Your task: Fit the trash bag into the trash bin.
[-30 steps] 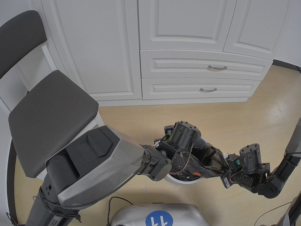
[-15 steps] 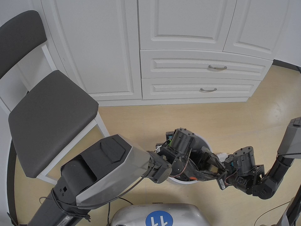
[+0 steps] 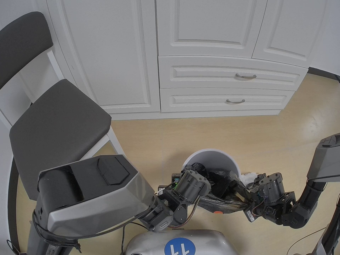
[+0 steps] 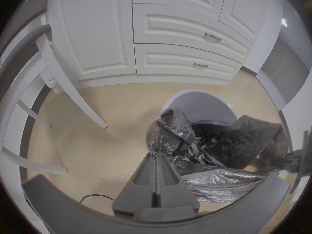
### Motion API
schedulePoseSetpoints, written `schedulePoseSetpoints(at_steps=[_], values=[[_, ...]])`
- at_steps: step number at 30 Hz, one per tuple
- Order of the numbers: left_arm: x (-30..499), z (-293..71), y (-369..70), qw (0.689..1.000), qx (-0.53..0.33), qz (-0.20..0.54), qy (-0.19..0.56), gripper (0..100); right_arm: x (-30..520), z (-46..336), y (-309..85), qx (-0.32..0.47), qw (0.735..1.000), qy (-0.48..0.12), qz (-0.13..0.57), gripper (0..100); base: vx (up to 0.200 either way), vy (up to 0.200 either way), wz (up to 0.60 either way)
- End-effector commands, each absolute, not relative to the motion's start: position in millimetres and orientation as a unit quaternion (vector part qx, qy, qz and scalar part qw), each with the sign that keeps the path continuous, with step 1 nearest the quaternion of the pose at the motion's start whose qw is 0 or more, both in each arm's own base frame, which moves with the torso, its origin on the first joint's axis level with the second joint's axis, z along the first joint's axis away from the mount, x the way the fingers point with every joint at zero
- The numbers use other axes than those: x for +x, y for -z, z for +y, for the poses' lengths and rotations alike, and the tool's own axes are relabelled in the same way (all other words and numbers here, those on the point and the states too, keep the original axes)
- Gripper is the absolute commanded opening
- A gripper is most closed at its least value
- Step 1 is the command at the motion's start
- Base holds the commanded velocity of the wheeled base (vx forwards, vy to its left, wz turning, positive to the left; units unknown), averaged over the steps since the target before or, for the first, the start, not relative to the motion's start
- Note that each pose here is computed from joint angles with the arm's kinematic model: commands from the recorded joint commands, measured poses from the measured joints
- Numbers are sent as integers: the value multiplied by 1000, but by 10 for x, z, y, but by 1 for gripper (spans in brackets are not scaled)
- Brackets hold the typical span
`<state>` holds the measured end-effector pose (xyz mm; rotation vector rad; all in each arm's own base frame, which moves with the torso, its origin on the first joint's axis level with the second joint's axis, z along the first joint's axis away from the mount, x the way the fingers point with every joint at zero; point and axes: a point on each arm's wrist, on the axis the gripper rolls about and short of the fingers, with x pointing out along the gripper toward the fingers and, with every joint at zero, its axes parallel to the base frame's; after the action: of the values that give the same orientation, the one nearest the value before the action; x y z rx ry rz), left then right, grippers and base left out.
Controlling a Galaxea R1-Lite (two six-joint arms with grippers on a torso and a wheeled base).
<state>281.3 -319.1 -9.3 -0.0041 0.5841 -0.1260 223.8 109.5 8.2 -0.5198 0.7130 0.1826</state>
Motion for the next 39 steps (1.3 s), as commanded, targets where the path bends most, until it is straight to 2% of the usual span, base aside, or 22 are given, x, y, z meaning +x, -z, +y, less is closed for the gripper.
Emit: schedulePoseSetpoints(at_steps=[1,8,14,15,18,20,26,30,34,35,36,37,38,39], values=[[2563,-3130,-28,958,-12,275,84,0,2141,1072,83,-274,878,-97,380,0,0,0,0],[2547,-3160,156,954,1,287,84,0,2151,1090,245,-289,864,-103,400,0,0,0,0],[2576,-3169,254,953,2,292,79,0,2157,1097,329,-296,862,-105,397,0,0,0,0],[2576,-3169,254,953,0,292,79,0,2156,1097,321,-296,863,-105,395,100,0,0,0],[2576,-3168,207,954,-12,290,77,0,2136,1085,177,-288,877,-104,371,100,0,0,0],[2569,-3149,120,955,-18,284,78,0,2050,1035,-75,-285,892,-107,335,100,0,0,0],[2541,-3102,64,955,-15,285,80,0,1891,902,-466,-298,909,-115,269,100,0,0,0],[2541,-3102,33,956,-14,282,81,0,1961,953,-718,-284,925,-145,206,100,0,0,0],[2525,-3112,24,956,-14,282,84,0,2108,977,-791,-356,903,-169,170,100,0,0,0],[2510,-3102,38,955,-11,284,83,0,2179,898,-805,-417,878,-174,156,100,0,0,0],[2510,-3102,38,955,-11,284,83,0,2179,898,-805,-417,878,-174,156,100,0,0,0],[2506,-3097,44,955,-10,285,82,0,2229,847,-820,-461,856,-186,141,100,0,0,0],[2499,-3098,47,955,-9,285,83,0,2299,811,-839,-501,830,-217,113,100,0,0,0],[2499,-3098,47,955,-10,285,84,0,2332,834,-831,-506,823,-238,101,100,0,0,0]])
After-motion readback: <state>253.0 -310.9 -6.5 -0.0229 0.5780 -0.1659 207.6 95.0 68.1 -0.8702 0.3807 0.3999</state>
